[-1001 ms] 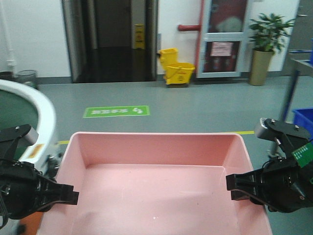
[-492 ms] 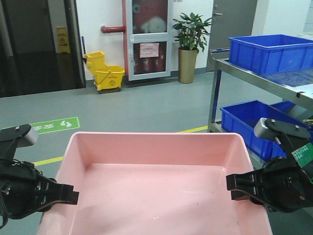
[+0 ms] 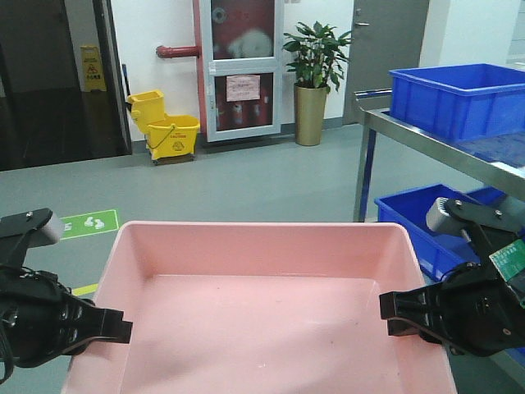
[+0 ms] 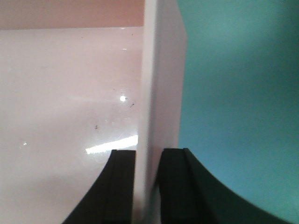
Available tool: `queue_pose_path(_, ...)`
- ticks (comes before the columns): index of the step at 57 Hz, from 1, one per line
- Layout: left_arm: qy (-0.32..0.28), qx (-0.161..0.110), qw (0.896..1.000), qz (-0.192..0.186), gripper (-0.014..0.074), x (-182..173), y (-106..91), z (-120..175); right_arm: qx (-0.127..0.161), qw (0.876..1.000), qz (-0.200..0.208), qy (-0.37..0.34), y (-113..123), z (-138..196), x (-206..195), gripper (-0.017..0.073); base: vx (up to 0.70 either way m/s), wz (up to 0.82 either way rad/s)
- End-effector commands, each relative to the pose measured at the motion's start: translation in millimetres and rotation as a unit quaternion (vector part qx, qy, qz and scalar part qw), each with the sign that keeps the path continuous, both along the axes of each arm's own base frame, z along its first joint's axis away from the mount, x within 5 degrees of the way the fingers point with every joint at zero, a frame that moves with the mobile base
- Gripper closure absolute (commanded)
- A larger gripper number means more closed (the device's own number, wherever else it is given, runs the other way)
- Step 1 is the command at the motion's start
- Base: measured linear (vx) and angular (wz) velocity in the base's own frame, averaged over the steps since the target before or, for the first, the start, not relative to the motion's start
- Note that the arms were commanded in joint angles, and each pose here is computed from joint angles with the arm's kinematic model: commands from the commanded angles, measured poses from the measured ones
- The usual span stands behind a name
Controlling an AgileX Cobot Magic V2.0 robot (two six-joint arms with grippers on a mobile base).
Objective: Grab pink bin and stack on right shelf
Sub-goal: 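Hold the pink bin with both grippers while turning away from conveyor, then carry the pink bin toward the table with the cream bin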
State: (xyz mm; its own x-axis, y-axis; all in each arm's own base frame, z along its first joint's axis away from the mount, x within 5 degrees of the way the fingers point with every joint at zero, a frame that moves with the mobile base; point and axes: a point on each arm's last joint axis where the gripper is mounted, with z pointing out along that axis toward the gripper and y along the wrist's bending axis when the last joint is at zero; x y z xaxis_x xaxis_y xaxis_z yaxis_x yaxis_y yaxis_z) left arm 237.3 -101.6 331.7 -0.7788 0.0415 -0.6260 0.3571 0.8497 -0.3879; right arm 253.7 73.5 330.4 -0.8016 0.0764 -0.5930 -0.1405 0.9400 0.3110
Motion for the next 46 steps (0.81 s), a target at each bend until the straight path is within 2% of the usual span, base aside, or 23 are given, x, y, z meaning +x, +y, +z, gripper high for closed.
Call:
queue_pose_path(1, -0.028, -0.042, 0.999, -0.004, 0.0601, -6.1, -4.1, 20.7, 0.038, 0.996, -0.017, -0.073, 0.1, 27.6, 1.3, 0.0568, 0.44, 0.1)
queue_pose_path(25, -0.028, -0.042, 0.999, -0.004, 0.0601, -6.1, -4.1, 20.7, 0.038, 0.997, -0.016, -0.072, 0.2, 27.2, 1.5, 0.0568, 0.44, 0.09)
queue_pose_path(46, -0.028, -0.042, 0.999, -0.004, 0.0601, -6.1, -4.1, 20.7, 0.038, 0.997, -0.017, -0.072, 0.2, 27.3, 1.6, 0.0568, 0.41, -0.27)
